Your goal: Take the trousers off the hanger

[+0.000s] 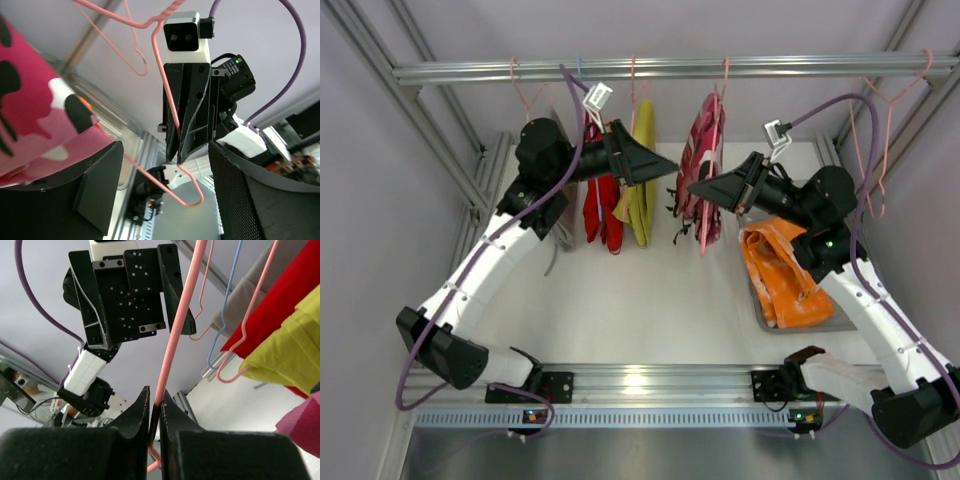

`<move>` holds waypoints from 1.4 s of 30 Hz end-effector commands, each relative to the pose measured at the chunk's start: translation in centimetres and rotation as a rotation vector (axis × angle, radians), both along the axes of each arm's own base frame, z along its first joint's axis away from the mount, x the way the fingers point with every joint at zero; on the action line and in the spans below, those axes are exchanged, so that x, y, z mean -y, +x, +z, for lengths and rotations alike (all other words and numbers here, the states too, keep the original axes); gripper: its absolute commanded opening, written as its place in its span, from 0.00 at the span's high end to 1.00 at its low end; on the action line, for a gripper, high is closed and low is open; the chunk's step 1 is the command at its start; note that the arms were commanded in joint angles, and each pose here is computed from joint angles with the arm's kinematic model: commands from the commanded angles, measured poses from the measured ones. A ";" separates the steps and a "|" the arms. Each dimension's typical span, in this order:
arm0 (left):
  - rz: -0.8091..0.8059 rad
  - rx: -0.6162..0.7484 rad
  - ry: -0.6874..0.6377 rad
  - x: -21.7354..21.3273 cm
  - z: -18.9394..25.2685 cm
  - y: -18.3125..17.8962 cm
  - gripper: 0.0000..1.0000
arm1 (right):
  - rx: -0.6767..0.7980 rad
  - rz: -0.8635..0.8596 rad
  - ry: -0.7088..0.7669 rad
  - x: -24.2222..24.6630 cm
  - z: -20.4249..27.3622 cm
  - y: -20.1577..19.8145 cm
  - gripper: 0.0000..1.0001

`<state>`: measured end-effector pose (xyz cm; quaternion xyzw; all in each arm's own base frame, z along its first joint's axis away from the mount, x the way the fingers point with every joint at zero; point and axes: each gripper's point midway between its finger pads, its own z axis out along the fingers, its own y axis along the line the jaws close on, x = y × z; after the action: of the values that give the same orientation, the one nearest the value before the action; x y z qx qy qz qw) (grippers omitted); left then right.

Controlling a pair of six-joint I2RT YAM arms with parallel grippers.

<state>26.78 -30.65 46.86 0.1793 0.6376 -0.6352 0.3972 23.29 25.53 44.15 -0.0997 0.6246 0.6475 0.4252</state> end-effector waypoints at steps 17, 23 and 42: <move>-0.269 -0.076 -0.206 9.6 1.4 -4.2 0.34 | 0.344 -0.054 -0.004 3.3 3.6 -6.5 1.00; -0.255 -0.071 -0.195 8.6 0.9 -4.6 0.31 | 0.350 -0.062 0.014 3.5 4.1 -6.7 1.00; -0.318 0.011 -0.222 8.0 2.5 -5.8 0.27 | 0.326 -0.048 0.008 3.2 2.7 -6.5 1.00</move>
<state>22.98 -38.69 45.80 0.1922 0.5809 -0.7375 0.2857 18.81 23.44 40.70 -0.1046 0.6545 0.6209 0.4185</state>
